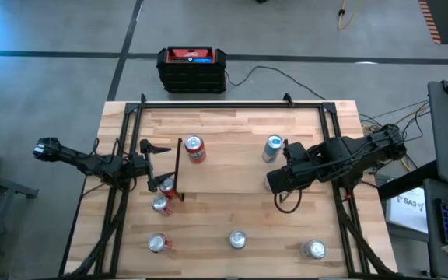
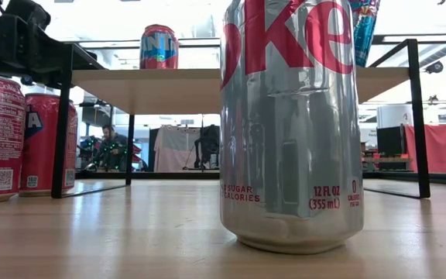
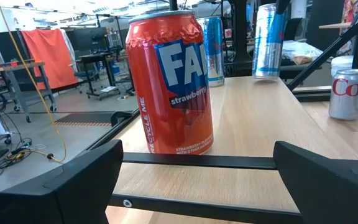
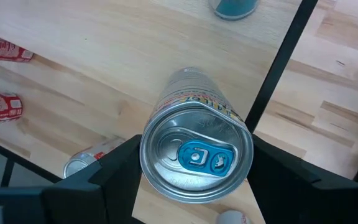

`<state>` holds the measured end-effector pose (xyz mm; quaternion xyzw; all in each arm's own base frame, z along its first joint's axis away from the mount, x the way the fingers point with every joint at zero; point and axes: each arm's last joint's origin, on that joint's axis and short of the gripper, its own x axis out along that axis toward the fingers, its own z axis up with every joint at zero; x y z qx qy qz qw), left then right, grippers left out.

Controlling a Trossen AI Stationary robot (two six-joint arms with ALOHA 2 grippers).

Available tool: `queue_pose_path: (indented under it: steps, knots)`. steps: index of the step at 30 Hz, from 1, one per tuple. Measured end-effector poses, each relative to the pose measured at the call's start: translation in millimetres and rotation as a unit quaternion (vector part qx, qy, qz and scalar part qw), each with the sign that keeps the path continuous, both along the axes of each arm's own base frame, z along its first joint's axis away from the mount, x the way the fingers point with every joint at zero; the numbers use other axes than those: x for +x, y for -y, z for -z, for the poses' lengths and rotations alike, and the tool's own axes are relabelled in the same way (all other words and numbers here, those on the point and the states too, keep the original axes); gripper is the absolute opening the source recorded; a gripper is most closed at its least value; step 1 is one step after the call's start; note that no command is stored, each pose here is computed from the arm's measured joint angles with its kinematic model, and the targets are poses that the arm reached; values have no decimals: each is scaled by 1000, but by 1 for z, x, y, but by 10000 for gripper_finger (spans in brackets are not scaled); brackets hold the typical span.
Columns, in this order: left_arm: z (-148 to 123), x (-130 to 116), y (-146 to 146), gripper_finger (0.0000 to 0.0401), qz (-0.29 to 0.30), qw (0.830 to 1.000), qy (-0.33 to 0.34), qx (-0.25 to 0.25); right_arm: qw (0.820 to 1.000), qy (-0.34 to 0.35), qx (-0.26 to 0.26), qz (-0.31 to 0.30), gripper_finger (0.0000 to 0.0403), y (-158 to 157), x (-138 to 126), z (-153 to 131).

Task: Place canned beverage on shelf
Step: Put the blue soda can on the shelf aligned with the other blue soda can

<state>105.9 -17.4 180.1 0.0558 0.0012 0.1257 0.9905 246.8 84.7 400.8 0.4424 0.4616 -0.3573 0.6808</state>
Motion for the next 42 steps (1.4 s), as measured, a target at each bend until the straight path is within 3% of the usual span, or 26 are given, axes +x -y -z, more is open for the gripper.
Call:
queue_pose_path:
  steps: [42]
  knots:
    - [0, 0, 0, 400, 0, 1000, 0, 0, 999, -8, -37, 10, 248, 2, 15, 13]
